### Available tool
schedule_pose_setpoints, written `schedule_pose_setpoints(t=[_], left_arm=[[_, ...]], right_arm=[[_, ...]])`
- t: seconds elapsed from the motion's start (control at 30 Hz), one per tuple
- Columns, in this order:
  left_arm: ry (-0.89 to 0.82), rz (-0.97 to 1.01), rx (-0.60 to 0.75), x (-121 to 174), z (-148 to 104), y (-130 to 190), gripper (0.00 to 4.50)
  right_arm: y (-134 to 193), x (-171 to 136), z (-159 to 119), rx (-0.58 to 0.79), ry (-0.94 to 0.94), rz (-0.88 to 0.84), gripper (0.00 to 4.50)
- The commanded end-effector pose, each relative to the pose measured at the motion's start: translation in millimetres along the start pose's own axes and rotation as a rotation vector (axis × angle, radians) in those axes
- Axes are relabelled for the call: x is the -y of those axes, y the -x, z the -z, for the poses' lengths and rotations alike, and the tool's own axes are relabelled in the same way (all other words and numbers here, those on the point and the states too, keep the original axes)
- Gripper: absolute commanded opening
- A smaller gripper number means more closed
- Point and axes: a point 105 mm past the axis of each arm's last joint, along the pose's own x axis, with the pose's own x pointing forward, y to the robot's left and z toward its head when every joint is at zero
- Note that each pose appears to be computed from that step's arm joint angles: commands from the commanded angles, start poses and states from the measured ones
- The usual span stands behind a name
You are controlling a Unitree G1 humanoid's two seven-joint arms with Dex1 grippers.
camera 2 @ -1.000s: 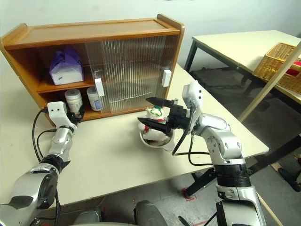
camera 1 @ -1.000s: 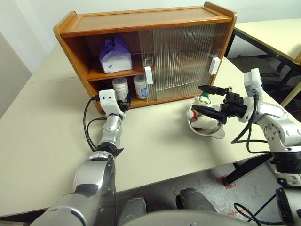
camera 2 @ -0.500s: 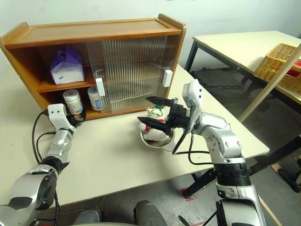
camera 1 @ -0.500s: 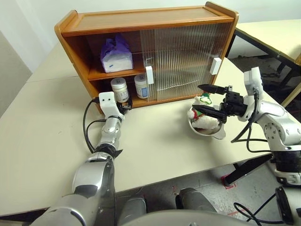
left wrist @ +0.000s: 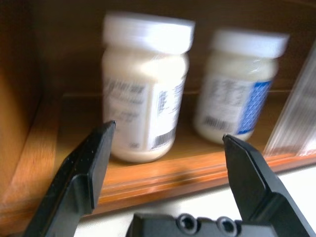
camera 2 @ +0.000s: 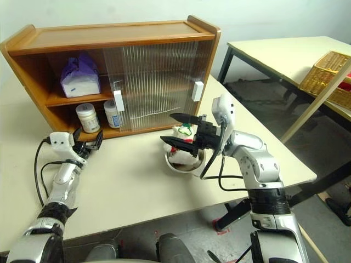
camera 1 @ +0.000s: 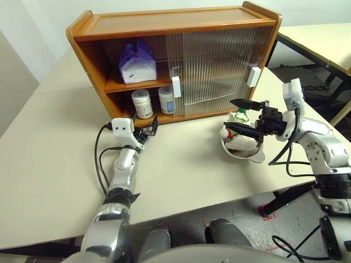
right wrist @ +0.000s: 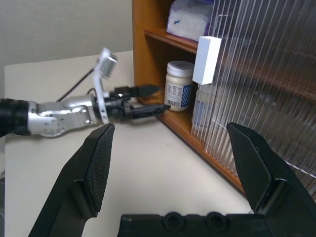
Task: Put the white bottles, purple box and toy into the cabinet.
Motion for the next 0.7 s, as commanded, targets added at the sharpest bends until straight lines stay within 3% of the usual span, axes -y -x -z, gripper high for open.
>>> schedule_pose_setpoints(t=[0.03, 0.27, 0.3, 0.4, 0.7], left_arm=[[-0.032, 0.07, 0.048, 2, -28, 1, 4.48], [0.01, 0.356, 0.023, 56, -59, 1, 4.48], [0.025, 0.385, 0.025, 65, -63, -2, 4.3], [0.058, 0.472, 0.027, 90, -75, -7, 3.52], [0.067, 0.522, 0.027, 127, -83, -34, 0.3]], right_arm=[[-2, 0, 4, -0.013, 0.004, -0.008, 4.5], [-4, 2, 6, -0.009, 0.004, -0.013, 4.5], [-4, 3, 6, -0.008, 0.004, -0.013, 4.5], [-5, 3, 6, -0.007, 0.006, -0.015, 4.5], [-5, 3, 4, -0.002, 0.015, 0.0, 4.5]])
